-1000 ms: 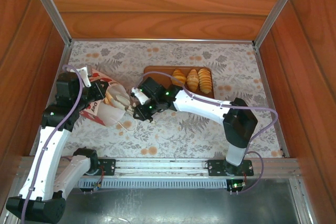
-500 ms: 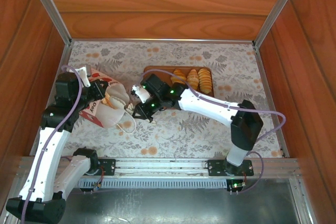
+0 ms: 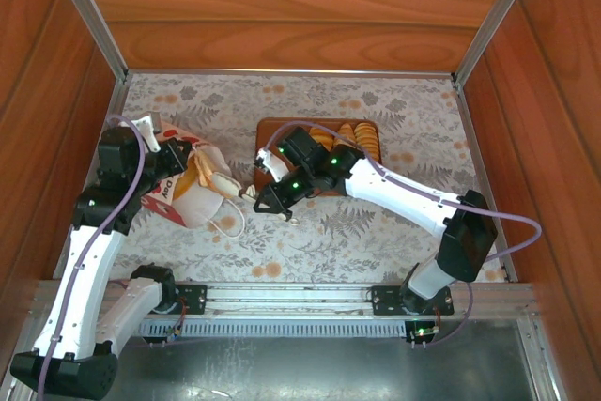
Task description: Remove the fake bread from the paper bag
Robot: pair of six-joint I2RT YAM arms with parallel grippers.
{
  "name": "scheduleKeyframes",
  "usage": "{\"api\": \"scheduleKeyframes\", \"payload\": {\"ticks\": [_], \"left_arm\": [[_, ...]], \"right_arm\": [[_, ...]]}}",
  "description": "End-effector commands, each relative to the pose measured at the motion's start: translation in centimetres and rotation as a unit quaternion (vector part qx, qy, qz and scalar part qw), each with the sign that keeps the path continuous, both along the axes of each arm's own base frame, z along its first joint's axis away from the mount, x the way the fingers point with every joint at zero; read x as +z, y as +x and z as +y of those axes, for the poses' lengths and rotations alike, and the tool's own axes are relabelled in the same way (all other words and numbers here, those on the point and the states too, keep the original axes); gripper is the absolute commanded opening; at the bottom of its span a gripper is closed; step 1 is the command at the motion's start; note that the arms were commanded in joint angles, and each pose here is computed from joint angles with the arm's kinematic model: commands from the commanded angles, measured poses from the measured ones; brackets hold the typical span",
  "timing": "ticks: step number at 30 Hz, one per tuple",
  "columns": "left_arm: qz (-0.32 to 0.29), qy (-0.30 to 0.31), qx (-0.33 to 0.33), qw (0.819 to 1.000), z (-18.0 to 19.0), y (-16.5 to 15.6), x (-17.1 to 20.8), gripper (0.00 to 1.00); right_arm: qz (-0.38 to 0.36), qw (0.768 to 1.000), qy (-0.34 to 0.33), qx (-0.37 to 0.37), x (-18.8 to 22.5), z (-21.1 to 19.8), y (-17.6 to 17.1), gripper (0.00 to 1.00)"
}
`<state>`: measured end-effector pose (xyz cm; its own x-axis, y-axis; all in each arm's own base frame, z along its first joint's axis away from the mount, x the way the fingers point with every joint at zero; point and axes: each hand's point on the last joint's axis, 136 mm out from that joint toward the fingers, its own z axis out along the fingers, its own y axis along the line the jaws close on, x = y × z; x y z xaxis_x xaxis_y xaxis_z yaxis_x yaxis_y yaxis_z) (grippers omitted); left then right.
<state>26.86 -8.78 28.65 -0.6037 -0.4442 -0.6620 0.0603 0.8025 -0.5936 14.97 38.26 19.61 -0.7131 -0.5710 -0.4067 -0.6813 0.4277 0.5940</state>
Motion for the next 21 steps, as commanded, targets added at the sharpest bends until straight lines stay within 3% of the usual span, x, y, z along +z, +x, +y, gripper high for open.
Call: {"api": "scheduleKeyframes", "payload": {"ticks": [1,14,21], "left_arm": [[-0.028,-0.008,0.002,1.0,-0.1,0.4,1.8,0.0],[-0.026,0.014,0.057,0.998,1.8,0.7,0.7,0.0],[-0.03,0.014,0.064,0.997,2.1,0.3,0.7,0.0]], "right_arm": [[-0.006,0.999,0.034,0.012,2.6,-0.6,-0.8,0.13],[0.003,1.0,-0.01,-0.021,2.0,-7.1,-1.9,0.12],[0.037,0.996,-0.021,-0.073,0.2,-9.3,0.3,0.13]]}}
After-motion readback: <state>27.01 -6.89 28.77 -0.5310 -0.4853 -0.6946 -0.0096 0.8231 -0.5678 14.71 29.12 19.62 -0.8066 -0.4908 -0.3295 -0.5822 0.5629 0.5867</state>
